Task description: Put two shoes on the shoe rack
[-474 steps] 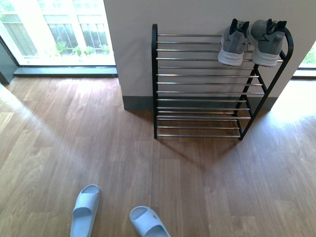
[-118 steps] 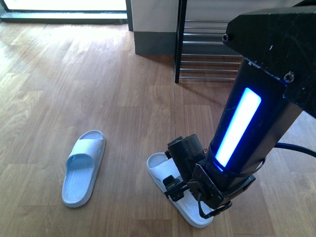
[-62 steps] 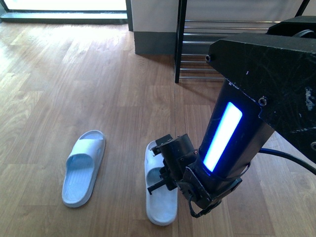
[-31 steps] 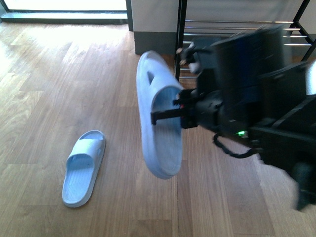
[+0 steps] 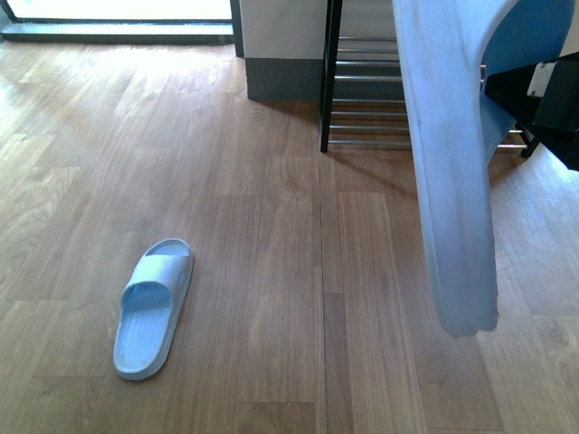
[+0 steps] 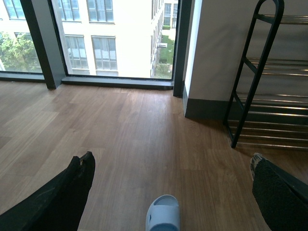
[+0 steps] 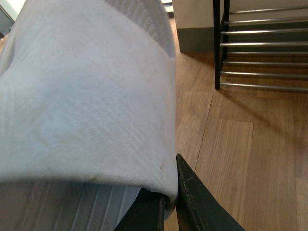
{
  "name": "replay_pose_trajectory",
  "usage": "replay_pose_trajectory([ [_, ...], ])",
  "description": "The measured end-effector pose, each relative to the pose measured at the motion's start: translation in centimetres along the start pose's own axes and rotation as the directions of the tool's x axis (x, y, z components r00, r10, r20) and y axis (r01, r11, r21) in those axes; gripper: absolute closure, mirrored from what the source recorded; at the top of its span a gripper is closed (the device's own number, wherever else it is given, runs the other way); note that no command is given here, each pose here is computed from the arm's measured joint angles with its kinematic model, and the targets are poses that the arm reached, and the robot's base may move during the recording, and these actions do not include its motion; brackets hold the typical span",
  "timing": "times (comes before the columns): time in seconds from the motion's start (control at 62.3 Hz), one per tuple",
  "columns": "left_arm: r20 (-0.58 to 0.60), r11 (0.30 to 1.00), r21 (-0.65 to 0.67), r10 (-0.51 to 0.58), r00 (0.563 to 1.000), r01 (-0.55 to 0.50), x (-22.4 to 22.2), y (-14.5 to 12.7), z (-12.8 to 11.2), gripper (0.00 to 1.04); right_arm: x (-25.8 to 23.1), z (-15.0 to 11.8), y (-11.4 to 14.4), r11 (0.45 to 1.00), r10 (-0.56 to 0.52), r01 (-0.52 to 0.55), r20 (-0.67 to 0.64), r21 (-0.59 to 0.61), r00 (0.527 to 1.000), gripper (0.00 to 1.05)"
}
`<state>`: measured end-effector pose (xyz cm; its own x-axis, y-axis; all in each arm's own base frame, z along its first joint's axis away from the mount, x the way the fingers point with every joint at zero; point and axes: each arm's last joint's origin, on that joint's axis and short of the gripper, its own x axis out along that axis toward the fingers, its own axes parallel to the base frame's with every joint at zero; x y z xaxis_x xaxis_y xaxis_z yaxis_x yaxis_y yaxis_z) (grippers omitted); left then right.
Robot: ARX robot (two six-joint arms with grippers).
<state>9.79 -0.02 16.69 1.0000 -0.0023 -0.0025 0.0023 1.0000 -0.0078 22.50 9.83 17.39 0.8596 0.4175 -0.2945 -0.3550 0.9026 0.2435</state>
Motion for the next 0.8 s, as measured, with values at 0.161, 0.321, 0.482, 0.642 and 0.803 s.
replay_pose_trajectory([
  [0.161, 0.0, 1.0, 0.0, 0.0, 1.0, 0.0, 0.0, 0.0, 0.0, 0.09, -0.01, 0.01, -0.01, 1.0, 0.001, -0.001, 0.0, 0.001, 1.0, 1.03],
  [0.321, 0.0, 1.0, 0.0, 0.002, 1.0, -0.002, 0.0, 0.0, 0.0, 0.09, -0.01, -0.01, 0.1, 1.0, 0.01, -0.01, -0.002, -0.001, 1.0, 1.03],
  [0.482, 0.0, 1.0, 0.0, -0.001, 1.0, 0.001, 0.0, 0.0, 0.0, 0.09, -0.01, 0.02, -0.06, 1.0, -0.002, 0.002, 0.001, 0.001, 1.0, 1.03],
  [0.642, 0.0, 1.0, 0.0, 0.0, 1.0, 0.0, 0.0, 0.0, 0.0, 0.09, -0.01, -0.01, -0.07, 1.0, -0.002, 0.002, 0.0, 0.001, 1.0, 1.03],
  [0.803, -0.039, 0.998, -0.028, 0.05, 0.998, -0.051, 0.05, 0.03, -0.11, 0.09, -0.01, -0.01, -0.08, 1.0, -0.003, 0.003, 0.0, 0.001, 1.0, 1.03],
])
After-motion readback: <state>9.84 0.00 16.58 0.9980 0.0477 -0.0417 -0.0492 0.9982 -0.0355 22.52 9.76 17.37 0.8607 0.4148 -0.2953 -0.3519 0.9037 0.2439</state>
